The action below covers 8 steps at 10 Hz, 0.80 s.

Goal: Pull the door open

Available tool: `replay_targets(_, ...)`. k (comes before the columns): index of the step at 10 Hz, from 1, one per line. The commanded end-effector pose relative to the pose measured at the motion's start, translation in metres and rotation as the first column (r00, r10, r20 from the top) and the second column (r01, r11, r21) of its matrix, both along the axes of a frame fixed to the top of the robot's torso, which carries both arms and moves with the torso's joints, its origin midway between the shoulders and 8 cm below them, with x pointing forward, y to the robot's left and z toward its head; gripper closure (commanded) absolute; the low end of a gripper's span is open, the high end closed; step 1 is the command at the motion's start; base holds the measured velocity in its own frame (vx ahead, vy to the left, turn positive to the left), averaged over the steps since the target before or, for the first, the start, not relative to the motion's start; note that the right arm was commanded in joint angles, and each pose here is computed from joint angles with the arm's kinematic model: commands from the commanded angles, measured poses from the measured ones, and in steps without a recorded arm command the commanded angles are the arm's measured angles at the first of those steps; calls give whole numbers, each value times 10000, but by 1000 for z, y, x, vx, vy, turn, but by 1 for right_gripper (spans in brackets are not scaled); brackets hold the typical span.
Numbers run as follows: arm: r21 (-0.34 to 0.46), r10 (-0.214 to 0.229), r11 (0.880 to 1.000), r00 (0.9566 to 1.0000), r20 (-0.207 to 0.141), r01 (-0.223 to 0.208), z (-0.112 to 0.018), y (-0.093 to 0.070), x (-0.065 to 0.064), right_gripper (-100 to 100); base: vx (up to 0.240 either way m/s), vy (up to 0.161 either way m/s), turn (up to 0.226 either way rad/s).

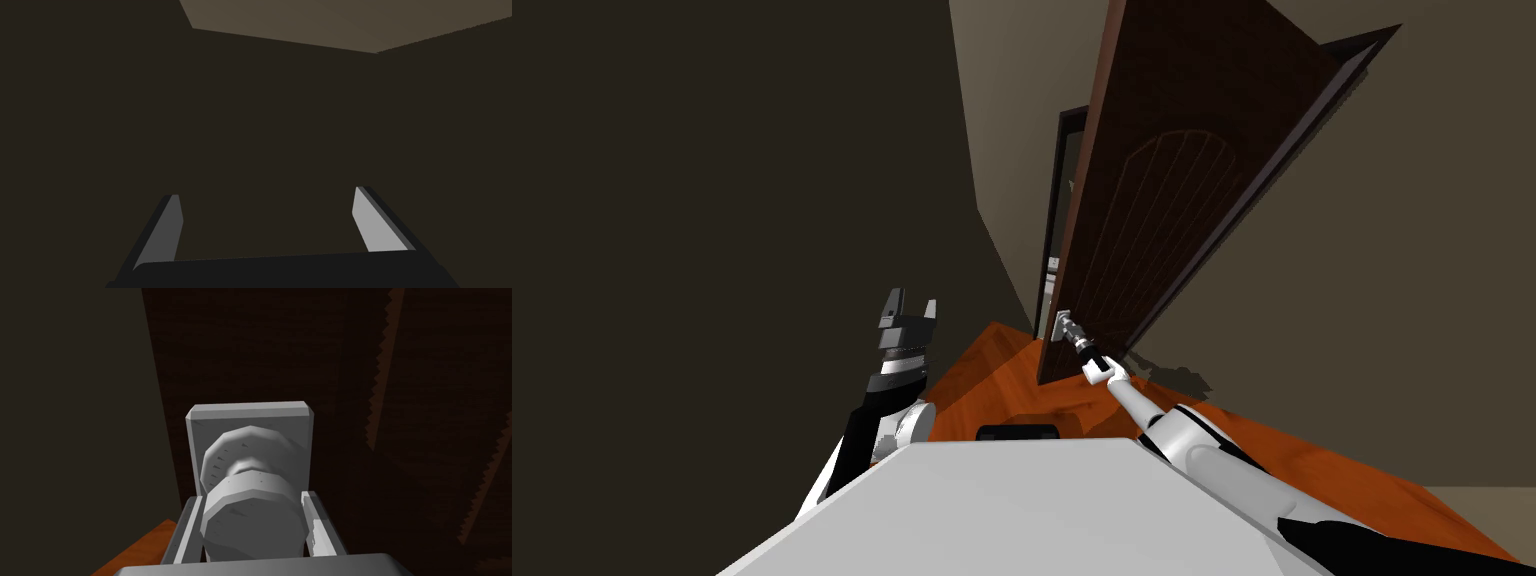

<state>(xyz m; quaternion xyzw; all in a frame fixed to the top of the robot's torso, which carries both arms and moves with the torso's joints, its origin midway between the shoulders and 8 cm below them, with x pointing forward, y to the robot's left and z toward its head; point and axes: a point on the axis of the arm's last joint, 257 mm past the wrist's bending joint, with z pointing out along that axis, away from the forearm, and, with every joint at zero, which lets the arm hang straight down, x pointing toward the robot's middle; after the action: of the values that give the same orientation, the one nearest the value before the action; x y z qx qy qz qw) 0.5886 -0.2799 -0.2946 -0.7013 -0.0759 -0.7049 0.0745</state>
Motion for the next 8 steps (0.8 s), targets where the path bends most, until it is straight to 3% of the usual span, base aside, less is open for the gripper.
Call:
replay_targets(1,8,265,9996,9996,-10,-265,-1,6,-4,100,-132,-154,53)
replay_targets(5,-2,1162,9932,9932,-2,-1162,0,25,-14,100,-151,-141,44)
replay_targets(8,15,1745,9847,9846,-53,-1745,-2,37,-23,100,-166,-129,34)
